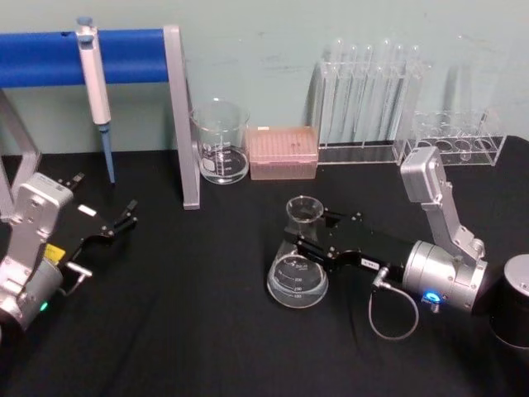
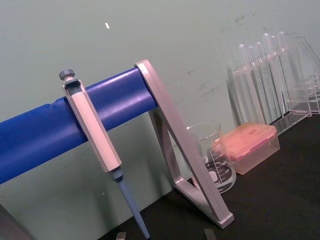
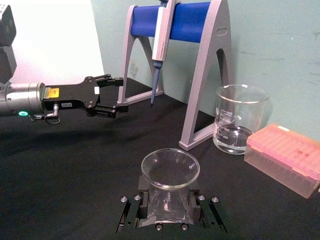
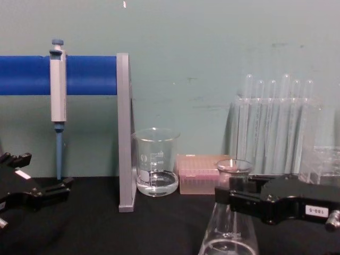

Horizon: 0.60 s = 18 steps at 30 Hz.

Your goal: Grasp the erlenmeyer flask with one hand, shake it three times, then place it back.

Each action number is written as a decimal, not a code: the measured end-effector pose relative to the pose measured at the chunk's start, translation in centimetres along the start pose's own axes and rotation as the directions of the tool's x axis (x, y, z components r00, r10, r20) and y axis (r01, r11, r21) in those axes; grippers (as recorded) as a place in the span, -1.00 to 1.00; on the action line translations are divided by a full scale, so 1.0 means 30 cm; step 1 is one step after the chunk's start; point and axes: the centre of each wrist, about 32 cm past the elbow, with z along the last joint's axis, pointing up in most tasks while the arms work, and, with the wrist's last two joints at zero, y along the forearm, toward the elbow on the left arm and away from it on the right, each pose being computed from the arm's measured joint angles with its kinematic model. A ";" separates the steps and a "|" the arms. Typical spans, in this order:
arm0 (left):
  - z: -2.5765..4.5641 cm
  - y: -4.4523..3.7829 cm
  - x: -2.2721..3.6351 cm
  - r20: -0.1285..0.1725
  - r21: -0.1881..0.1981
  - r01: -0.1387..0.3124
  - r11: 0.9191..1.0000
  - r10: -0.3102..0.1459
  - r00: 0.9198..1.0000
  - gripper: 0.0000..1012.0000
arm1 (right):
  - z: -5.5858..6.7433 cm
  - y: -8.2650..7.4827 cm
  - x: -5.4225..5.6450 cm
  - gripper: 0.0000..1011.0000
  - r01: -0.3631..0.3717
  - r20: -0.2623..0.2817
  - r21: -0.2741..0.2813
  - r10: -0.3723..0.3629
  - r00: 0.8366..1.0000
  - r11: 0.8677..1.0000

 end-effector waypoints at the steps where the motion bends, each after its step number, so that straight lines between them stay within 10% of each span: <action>1: 0.000 0.000 0.000 0.000 0.000 0.000 1.000 0.000 1.000 0.98 | 0.000 0.000 0.000 -0.11 -0.001 0.000 -0.001 0.001 1.000 1.000; 18: 0.000 0.000 0.000 0.000 0.000 0.000 1.000 0.000 1.000 0.98 | -0.005 0.005 0.001 -0.11 -0.006 -0.003 -0.018 0.006 1.000 1.000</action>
